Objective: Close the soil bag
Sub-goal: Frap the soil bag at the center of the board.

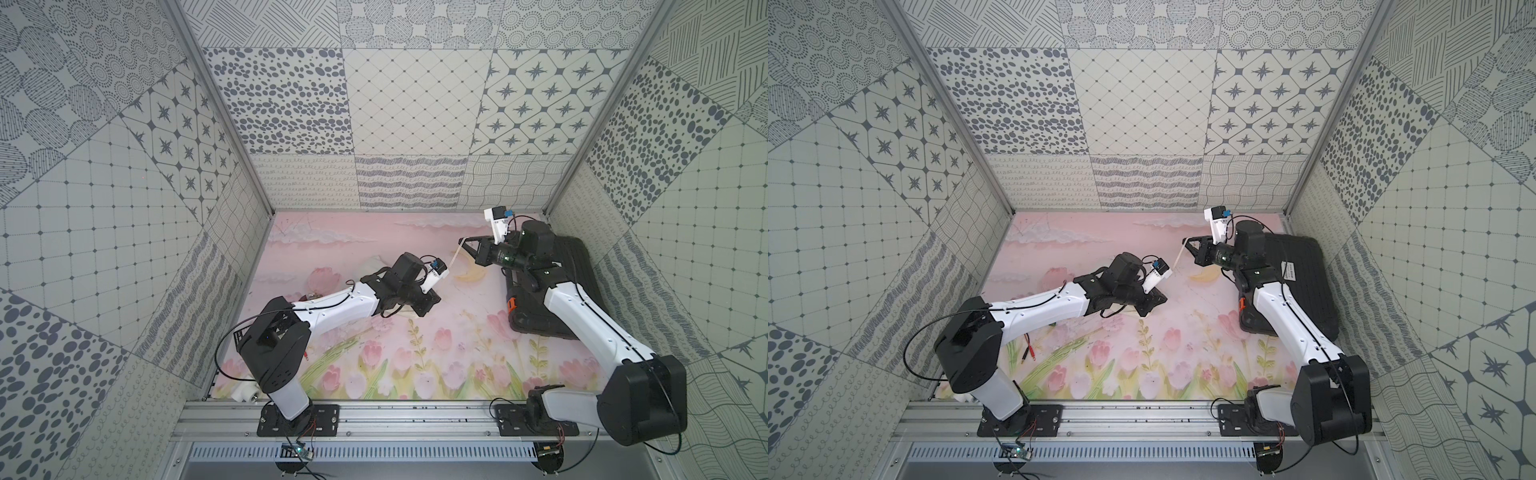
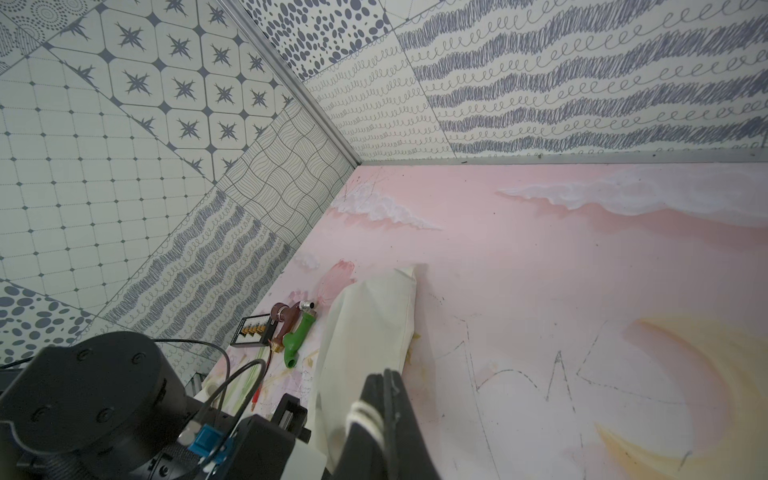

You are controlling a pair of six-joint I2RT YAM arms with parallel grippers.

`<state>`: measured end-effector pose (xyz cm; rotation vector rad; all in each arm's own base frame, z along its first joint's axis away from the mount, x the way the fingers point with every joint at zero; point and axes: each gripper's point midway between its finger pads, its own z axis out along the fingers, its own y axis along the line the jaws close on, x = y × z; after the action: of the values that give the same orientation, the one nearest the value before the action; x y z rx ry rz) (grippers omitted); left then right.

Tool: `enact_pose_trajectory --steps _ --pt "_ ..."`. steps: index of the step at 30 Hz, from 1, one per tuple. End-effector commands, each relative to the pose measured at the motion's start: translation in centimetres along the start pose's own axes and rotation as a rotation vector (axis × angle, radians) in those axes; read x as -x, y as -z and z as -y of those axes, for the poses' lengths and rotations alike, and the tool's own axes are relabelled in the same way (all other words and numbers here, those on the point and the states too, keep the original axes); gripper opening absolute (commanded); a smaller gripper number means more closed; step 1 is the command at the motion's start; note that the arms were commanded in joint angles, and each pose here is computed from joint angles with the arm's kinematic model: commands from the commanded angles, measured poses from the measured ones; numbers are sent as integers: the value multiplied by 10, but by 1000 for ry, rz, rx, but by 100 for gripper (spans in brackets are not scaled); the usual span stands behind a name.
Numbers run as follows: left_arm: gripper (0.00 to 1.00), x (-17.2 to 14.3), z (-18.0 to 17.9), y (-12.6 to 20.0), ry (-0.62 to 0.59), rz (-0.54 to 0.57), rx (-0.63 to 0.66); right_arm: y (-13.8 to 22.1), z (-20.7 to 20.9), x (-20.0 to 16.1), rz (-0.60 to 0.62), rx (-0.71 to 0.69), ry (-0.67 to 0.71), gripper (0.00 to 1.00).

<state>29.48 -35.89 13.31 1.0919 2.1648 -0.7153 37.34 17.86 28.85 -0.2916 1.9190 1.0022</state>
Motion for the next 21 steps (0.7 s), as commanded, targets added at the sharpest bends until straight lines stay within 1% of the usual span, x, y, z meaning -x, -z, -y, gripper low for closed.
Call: enact_pose_trajectory --steps 1,3,5,12,17,21 --pt "8 -140 -1 22 131 -541 92 52 -36 135 445 -3 244 0" --pt "3 -143 -5 22 126 -557 117 55 -35 137 451 -9 244 0" --pt "2 -149 -7 23 129 -590 129 60 -33 140 460 -20 245 0" --pt "4 -174 -2 25 100 -703 145 89 -23 165 528 -69 238 0" --pt "6 -202 1 32 60 -856 219 102 -16 189 575 -110 242 0" --pt "9 -219 -2 41 50 -931 277 109 -6 200 604 -150 227 0"
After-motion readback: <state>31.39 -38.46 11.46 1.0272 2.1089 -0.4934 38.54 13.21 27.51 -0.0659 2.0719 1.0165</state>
